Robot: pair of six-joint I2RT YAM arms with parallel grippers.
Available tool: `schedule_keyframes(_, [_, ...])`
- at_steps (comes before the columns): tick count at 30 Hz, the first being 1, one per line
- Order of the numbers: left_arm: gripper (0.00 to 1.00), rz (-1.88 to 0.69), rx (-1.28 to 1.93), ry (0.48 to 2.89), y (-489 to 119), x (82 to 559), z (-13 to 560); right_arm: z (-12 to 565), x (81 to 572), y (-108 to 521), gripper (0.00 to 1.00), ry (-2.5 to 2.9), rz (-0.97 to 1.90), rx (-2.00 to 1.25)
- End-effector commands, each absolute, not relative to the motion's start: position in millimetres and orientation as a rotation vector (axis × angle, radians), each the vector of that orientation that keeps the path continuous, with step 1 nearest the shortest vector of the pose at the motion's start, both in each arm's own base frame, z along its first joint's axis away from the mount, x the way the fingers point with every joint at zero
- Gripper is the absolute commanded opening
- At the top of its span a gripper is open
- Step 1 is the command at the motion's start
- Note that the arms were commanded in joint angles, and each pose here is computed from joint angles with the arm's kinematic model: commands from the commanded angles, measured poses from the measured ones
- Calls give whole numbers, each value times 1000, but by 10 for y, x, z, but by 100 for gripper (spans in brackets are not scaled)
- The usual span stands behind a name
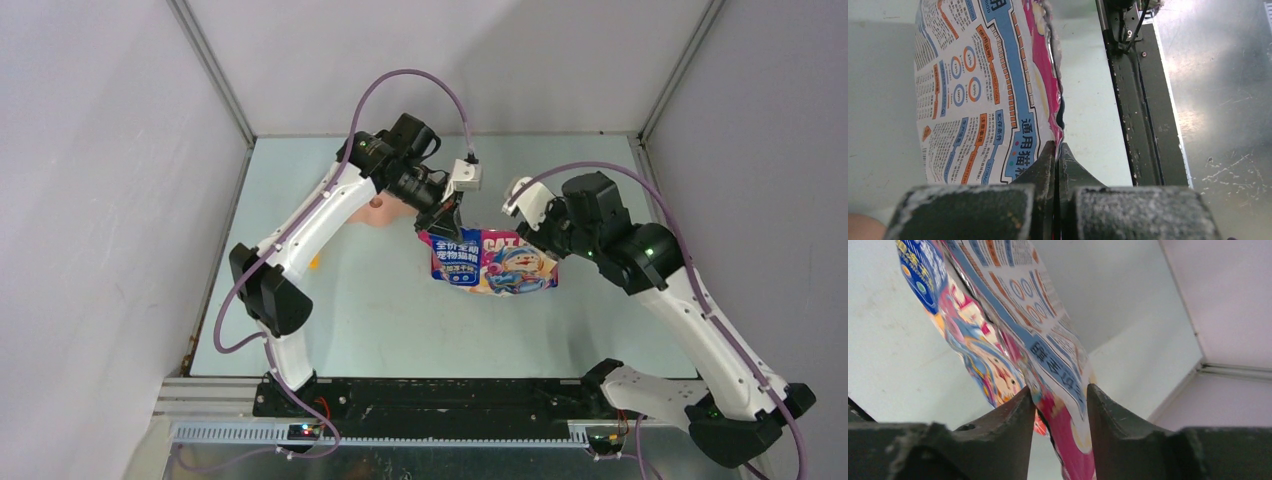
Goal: Serve the pet food
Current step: Close the pet food bag at the center of the board.
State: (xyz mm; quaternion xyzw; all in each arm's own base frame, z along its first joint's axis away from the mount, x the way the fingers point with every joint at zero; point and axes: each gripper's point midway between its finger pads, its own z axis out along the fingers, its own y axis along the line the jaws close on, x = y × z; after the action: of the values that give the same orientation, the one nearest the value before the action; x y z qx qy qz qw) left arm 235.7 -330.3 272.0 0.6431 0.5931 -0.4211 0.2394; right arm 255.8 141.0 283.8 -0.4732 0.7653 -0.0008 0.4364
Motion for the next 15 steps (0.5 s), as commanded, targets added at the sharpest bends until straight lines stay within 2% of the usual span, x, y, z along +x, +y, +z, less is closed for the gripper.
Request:
schedule_keyframes(1, [0, -1161, 1740, 1685, -3104, 2186, 2888, 2970, 2387, 1209, 50, 1820, -71, -1269])
schedule_keyframes(3, [0, -1146, 1735, 1678, -3137, 2200, 2935, 2966, 2246, 1244, 58, 1783, -13, -1336])
schedule_keyframes(5, [11, -1112, 1739, 1657, -3204, 2227, 3011, 2947, 2153, 1256, 63, 1765, 18, -1382])
schedule_keyframes(6, [25, -1091, 1743, 1652, -3225, 2240, 3017, 2919, 2118, 1248, 64, 1770, 26, -1402])
schedule_keyframes(7, [31, -1084, 1750, 1645, -3270, 2217, 3031, 2898, 2086, 1269, 64, 1758, 45, -1432])
schedule_keyframes(8, [44, -1060, 1751, 1631, -3309, 2239, 3042, 2873, 2057, 1266, 64, 1760, 57, -1450])
schedule_keyframes(10, [57, -1027, 1776, 1602, -3401, 2201, 3047, 2846, 2027, 1274, 65, 1718, 72, -1500])
schedule_keyframes(15, [69, -961, 1834, 1552, -3642, 2121, 2997, 2897, 2090, 1267, 68, 1619, 118, -1501])
